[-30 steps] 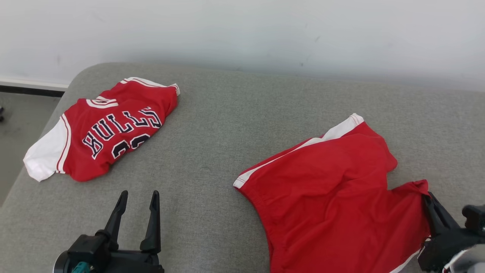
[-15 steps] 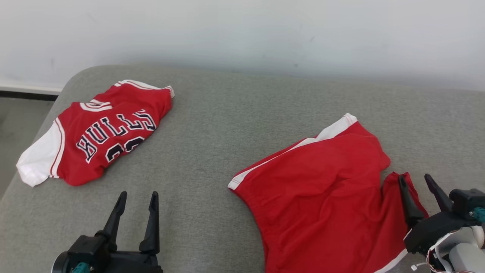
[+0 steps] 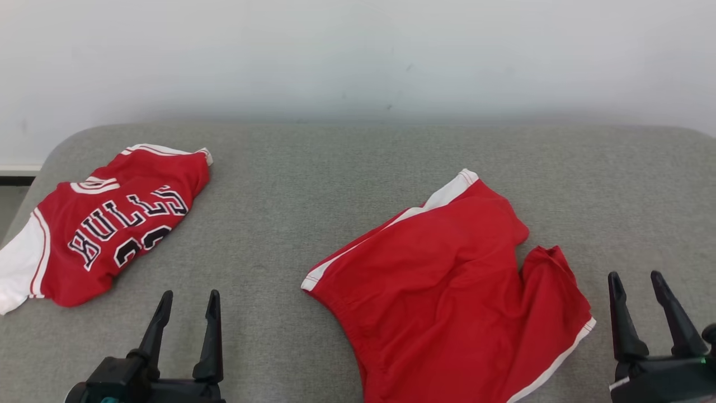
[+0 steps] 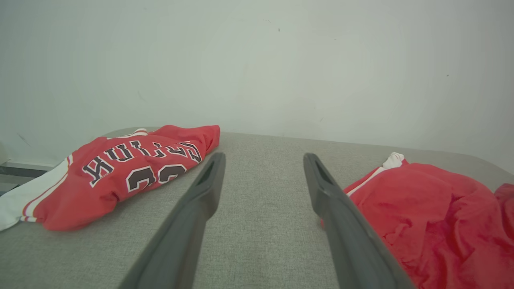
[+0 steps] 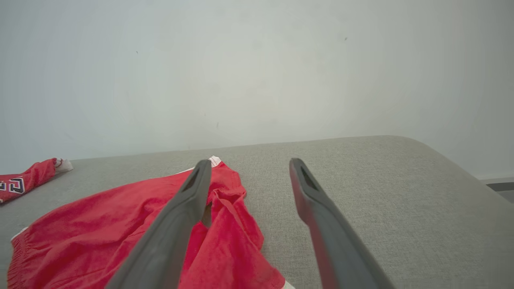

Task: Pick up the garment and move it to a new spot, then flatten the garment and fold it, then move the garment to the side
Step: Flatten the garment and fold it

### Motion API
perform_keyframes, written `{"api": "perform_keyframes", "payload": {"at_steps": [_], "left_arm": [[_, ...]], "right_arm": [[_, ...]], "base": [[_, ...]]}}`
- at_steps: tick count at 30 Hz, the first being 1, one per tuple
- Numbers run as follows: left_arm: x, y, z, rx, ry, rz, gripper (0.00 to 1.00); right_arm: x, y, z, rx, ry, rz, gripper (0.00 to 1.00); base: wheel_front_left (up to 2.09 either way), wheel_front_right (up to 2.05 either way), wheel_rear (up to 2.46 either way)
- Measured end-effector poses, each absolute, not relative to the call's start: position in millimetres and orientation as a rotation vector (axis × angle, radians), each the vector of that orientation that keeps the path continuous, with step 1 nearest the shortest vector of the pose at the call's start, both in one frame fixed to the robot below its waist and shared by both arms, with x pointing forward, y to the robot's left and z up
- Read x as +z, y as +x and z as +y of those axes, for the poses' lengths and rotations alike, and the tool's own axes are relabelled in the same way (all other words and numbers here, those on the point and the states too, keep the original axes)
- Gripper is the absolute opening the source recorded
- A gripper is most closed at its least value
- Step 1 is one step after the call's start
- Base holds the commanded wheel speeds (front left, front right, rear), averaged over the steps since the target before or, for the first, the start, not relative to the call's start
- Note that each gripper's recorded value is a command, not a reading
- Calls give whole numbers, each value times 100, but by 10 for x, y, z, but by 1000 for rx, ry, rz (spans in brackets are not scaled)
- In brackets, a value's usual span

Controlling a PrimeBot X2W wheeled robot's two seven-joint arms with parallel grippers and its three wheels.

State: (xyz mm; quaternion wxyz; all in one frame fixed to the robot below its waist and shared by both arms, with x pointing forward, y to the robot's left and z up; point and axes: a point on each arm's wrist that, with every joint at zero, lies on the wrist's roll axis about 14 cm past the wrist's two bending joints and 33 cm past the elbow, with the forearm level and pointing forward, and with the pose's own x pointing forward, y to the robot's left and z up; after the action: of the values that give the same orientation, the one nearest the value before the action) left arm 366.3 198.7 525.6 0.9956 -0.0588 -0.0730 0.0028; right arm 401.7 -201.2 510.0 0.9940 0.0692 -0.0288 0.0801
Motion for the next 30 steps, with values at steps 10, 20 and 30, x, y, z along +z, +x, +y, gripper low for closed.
{"api": "perform_keyframes", "payload": {"at_steps": [10,20,30], "left_arm": [[5237,3657,1908,-23,-114,-140,100],[5250,3490,1994,0,-82,-146,100],[5179,3372,2023,-3,-54,-124,100]], "right_arm": [[5206,3666,-2014,136,133,-106,100],[5233,3477,-1969,128,118,-121,100],[5160,3477,-1926,144,107,-96,100]], "base": [[0,0,0],[0,0,0],[0,0,0]]}}
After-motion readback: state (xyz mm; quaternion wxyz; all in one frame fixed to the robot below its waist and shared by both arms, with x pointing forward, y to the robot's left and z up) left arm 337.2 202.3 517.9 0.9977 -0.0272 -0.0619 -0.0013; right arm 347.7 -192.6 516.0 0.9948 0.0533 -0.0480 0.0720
